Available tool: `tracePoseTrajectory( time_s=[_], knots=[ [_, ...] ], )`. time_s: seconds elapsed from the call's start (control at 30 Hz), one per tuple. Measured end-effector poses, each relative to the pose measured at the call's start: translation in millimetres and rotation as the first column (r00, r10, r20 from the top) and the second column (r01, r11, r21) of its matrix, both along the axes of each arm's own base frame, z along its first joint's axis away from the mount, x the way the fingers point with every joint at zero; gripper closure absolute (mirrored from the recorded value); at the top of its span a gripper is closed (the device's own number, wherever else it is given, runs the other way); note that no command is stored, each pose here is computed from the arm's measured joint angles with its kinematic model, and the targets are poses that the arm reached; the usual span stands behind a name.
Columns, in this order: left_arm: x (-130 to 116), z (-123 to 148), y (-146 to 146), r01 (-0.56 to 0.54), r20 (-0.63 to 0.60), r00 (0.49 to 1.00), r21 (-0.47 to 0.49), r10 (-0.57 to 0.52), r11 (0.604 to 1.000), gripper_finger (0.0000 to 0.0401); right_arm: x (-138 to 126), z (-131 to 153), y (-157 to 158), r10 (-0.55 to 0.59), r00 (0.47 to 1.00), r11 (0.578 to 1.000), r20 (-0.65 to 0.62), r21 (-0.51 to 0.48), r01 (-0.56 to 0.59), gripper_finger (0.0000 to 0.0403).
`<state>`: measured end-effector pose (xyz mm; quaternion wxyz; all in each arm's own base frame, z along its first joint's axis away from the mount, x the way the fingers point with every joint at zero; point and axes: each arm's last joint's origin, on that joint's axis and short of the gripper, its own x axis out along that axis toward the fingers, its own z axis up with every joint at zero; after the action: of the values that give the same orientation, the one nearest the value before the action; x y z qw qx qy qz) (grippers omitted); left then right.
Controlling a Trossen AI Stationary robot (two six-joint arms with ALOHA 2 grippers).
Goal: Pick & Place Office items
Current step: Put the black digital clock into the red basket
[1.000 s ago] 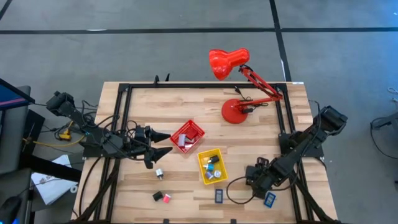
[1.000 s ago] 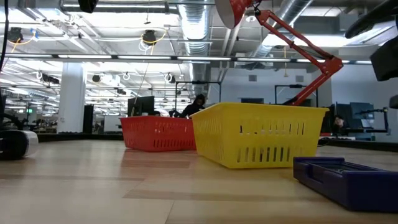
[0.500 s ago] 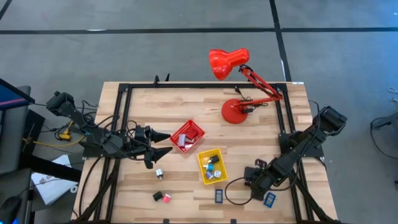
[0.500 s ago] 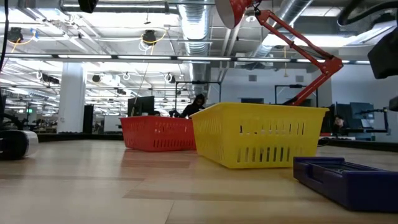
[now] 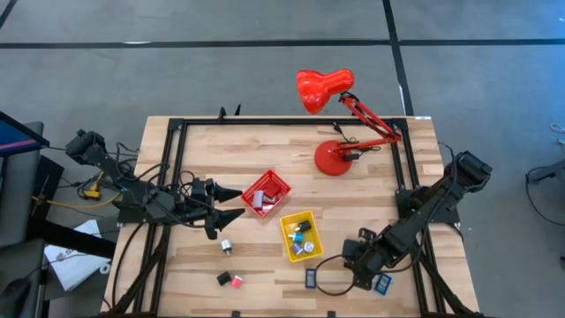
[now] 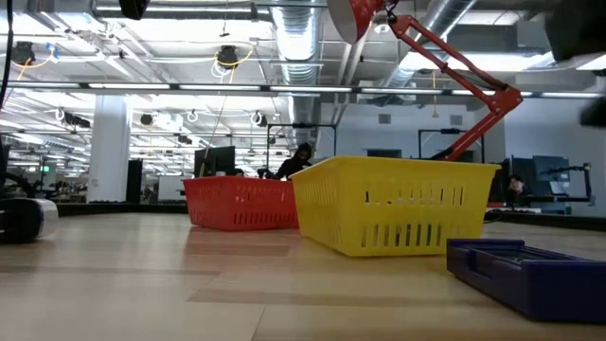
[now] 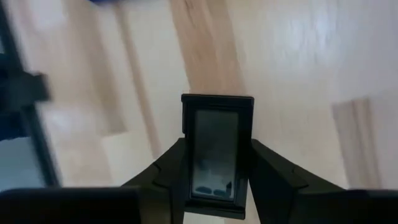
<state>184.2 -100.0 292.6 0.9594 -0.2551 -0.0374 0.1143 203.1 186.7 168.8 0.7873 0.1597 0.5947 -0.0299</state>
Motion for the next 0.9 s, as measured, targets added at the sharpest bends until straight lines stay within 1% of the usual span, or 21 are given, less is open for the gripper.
tracePoseTrajectory(
  time_s=[0.17, 0.33, 0.5, 0.6, 0.73, 0.83, 0.9],
  knots=[
    [0.0, 0.0, -0.1, 0.000, 0.000, 1.000, 0.001, 0.000, 1.000, 0.0077, 23.0, 37.3, -2.6, 0.054, 0.998, 0.998, 0.036, -0.027, -0.054, 0.0271],
    [0.0, 0.0, 0.0, 0.000, 0.000, 1.000, 0.001, 0.000, 1.000, 0.0077, 52.1, 70.8, -24.7, 0.089, 0.992, 0.994, 0.091, -0.067, -0.083, 0.0272],
    [0.0, 0.0, -0.1, 0.001, 0.000, 1.000, 0.002, -0.001, 1.000, 0.0077, 82.8, 92.8, -64.5, 0.091, 0.981, 0.991, 0.172, -0.116, -0.072, 0.0271],
    [0.0, -0.1, -0.1, 0.001, -0.001, 1.000, 0.003, -0.001, 1.000, 0.0077, 99.6, 102.6, -95.3, 0.090, 0.970, 0.987, 0.227, -0.154, -0.055, 0.0270],
    [0.0, 0.0, -0.1, 0.001, 0.000, 1.000, 0.003, -0.001, 1.000, 0.0077, 116.3, 115.2, -138.6, 0.068, 0.952, 0.980, 0.299, -0.200, -0.007, 0.0271],
    [0.0, 0.0, 0.0, 0.000, -0.001, 1.000, 0.003, 0.000, 1.000, 0.0077, 131.1, 120.1, -166.1, 0.041, 0.938, 0.976, 0.343, -0.216, 0.036, 0.0271],
    [0.0, 0.0, -0.1, 0.001, 0.000, 1.000, 0.003, -0.001, 1.000, 0.0077, 144.4, 120.0, -177.8, 0.043, 0.938, 0.977, 0.345, -0.211, 0.033, 0.0272]
  ],
)
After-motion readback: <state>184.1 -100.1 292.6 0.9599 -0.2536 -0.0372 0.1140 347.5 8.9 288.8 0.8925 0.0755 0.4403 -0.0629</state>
